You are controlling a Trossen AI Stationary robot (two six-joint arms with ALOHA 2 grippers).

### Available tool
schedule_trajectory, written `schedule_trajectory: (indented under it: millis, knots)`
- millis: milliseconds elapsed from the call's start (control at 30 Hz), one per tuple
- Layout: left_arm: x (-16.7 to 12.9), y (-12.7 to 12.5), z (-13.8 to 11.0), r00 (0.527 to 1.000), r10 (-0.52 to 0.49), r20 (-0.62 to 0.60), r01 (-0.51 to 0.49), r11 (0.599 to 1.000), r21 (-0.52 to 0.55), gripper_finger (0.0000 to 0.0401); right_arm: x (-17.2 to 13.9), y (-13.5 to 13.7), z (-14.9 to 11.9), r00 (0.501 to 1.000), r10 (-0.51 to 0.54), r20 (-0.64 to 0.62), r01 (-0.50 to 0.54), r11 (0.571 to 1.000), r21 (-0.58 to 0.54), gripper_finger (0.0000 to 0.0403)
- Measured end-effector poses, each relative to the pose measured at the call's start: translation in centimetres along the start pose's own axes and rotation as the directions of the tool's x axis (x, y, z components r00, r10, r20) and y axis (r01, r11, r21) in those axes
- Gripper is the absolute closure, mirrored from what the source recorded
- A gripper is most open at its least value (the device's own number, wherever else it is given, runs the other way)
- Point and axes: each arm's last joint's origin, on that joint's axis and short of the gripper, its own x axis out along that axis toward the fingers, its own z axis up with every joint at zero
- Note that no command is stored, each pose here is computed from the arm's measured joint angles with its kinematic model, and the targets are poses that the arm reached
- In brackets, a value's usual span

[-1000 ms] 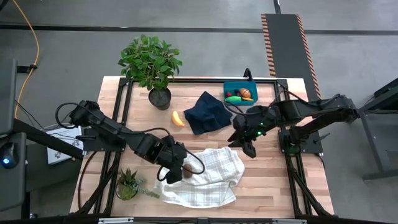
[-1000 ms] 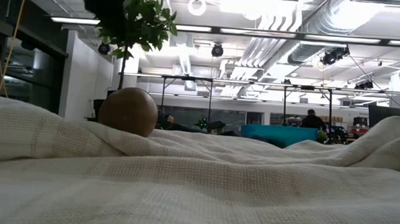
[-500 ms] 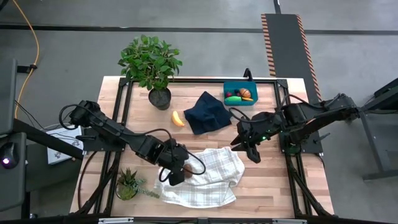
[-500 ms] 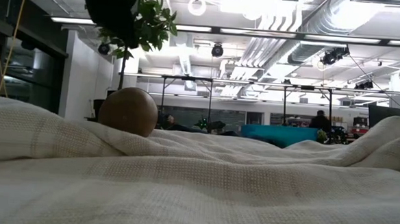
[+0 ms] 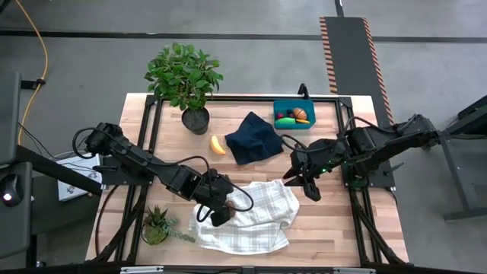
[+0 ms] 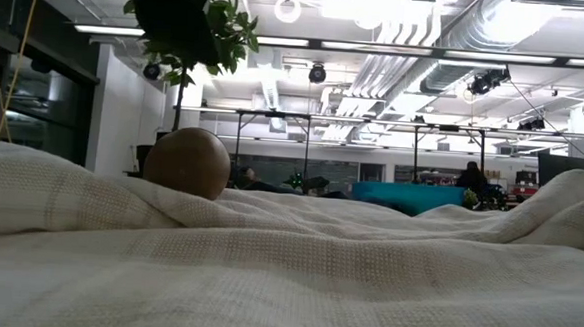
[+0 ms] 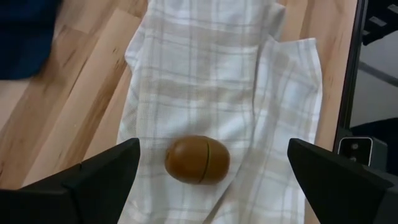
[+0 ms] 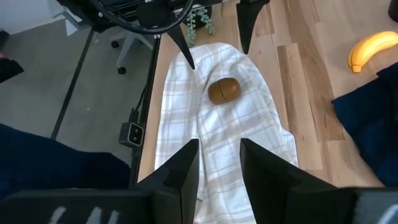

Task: Pick and placing Produce into tupperware
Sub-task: Put the brown kiwi into the blue bin

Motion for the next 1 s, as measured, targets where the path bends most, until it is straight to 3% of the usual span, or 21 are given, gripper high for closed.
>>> schedule_trajectory:
  millis: [100, 200, 467, 1000]
  knots:
    - [0.0, 0.0, 0.0, 1.000, 0.003, -0.003, -0.003, 1.000, 0.008, 0.0006, 0.0, 0.0, 0.0, 1.000, -0.001, -0.002, 0.001, 1.000, -0.005, 0.0295]
    - [0.3, 0.0, -0.1, 1.000, 0.010, -0.009, -0.009, 0.995, 0.100, 0.0006, 0.0, 0.0, 0.0, 1.000, -0.001, -0.003, 0.001, 1.000, -0.005, 0.0295]
    - [3.8, -0.3, -1.3, 0.990, 0.030, -0.137, 0.005, 0.968, 0.249, 0.0007, 0.0, 0.0, -0.1, 1.000, -0.005, -0.013, 0.006, 1.000, 0.027, 0.0295]
    - [7.1, -0.6, -2.3, 0.980, 0.055, -0.192, 0.000, 0.961, 0.275, 0.0007, 0.0, -0.2, -0.2, 0.999, -0.036, -0.008, 0.037, 0.997, 0.061, 0.0295]
